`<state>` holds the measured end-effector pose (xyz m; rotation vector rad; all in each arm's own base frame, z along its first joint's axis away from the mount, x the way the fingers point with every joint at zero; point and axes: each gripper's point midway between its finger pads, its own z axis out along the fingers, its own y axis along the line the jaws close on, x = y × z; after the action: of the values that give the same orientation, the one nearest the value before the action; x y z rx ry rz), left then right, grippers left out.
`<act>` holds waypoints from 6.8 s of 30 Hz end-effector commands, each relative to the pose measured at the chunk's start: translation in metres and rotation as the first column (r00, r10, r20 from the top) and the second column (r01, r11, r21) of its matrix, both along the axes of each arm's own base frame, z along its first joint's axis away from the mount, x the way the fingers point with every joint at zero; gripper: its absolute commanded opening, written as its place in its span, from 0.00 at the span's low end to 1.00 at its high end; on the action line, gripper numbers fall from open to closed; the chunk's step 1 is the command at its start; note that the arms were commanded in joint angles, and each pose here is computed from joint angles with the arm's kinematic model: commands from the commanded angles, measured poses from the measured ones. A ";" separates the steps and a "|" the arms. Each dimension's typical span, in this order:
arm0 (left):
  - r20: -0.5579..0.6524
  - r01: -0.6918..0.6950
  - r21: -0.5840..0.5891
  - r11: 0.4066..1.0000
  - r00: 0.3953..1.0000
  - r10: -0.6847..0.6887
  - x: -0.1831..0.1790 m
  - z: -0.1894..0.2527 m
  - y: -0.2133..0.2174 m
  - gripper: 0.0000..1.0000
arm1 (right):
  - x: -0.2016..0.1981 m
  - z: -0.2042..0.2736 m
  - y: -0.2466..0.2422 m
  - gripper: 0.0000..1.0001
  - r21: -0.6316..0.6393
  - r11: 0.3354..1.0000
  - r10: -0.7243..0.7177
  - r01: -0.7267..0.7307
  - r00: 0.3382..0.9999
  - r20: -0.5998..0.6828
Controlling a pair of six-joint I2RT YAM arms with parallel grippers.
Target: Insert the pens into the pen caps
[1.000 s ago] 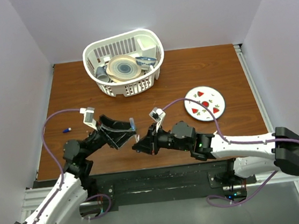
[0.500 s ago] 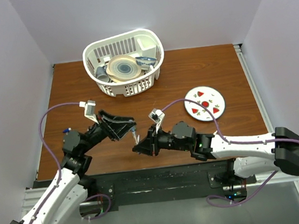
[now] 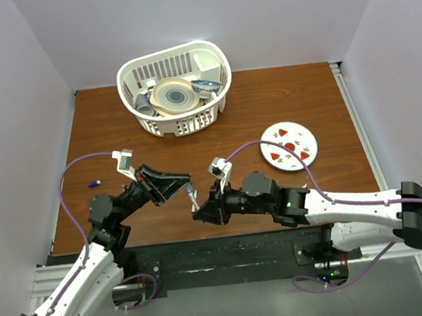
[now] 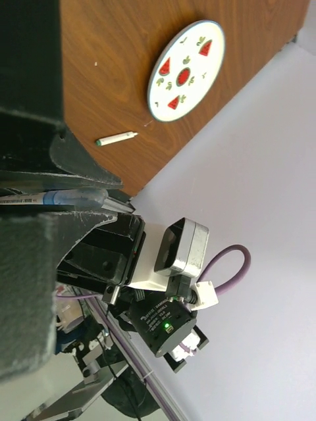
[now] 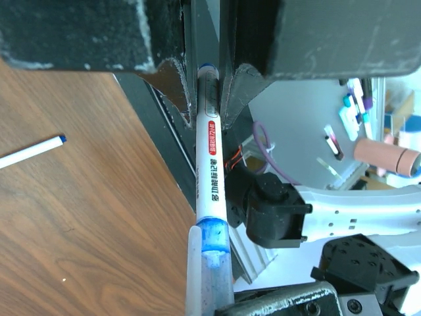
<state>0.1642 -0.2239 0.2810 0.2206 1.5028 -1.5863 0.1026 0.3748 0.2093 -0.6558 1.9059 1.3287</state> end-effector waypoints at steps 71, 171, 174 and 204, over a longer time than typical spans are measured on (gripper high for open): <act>-0.015 0.184 0.168 0.969 0.983 -0.184 -0.058 -0.039 -0.053 0.00 | 0.110 0.249 -0.027 0.00 0.341 0.940 -0.235 0.027 0.775 0.587; 0.026 -0.458 0.582 0.672 0.836 0.547 0.051 -0.020 0.057 0.00 | -0.034 -0.194 -0.055 0.36 -0.740 0.637 0.335 -0.217 0.942 0.012; 0.024 -0.454 0.578 0.678 0.840 0.542 0.052 -0.018 0.056 0.00 | -0.034 -0.205 -0.060 0.38 -0.771 0.596 0.344 -0.223 0.939 -0.006; 0.080 -0.522 0.511 0.683 0.820 0.567 0.045 0.038 0.070 0.00 | -0.033 -0.259 -0.063 0.11 -0.926 0.355 0.357 -0.129 0.934 0.006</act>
<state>0.2102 -0.1626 0.2996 -0.0051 1.8794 -0.7124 0.0721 0.3530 -0.0066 -1.5649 2.2158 0.3231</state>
